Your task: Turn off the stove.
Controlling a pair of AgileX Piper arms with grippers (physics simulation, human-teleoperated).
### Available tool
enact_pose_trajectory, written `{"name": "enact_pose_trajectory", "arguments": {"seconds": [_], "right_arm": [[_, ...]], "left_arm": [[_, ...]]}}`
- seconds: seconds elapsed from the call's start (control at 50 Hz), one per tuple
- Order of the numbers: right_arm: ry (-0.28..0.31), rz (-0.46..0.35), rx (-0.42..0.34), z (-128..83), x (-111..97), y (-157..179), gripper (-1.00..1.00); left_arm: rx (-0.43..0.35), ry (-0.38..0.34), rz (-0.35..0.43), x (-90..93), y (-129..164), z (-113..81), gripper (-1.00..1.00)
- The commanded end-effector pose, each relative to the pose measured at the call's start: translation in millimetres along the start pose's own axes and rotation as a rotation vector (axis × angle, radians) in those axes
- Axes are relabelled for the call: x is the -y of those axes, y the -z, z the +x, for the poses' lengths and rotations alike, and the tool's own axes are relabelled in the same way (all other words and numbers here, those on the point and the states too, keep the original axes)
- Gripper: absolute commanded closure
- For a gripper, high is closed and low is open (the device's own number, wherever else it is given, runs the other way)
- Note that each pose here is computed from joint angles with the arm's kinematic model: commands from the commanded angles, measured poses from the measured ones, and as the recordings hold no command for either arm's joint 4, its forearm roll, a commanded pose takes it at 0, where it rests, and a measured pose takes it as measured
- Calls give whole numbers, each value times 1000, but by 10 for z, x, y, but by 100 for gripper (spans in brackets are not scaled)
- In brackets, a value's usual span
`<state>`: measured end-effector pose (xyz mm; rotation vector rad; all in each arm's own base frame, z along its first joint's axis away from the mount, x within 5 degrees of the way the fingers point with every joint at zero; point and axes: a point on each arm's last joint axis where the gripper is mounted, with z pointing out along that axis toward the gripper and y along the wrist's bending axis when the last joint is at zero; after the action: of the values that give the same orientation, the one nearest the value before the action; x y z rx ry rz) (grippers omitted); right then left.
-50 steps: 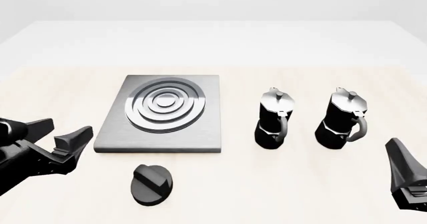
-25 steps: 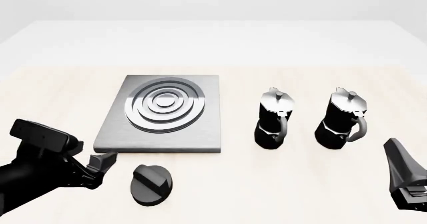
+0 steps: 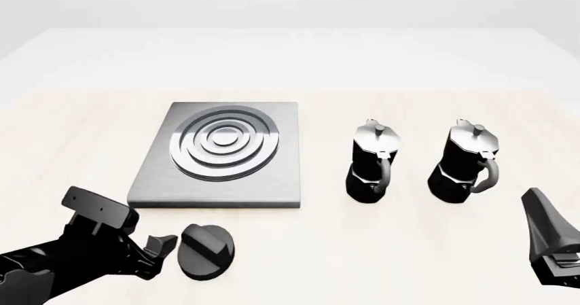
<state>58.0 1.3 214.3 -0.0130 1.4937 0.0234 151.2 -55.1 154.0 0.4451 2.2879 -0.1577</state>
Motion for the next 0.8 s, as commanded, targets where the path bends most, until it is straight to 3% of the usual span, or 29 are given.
{"name": "enact_pose_trajectory", "arguments": {"seconds": [0.02,0.8], "right_arm": [[0,-2,0,0,-1,2,-100],[-13,1,1,-1,1,9,-100]], "left_arm": [[-24,-12,15,34,-89,67,-100],[4,-72,36,91,-291,-156,-100]]}}
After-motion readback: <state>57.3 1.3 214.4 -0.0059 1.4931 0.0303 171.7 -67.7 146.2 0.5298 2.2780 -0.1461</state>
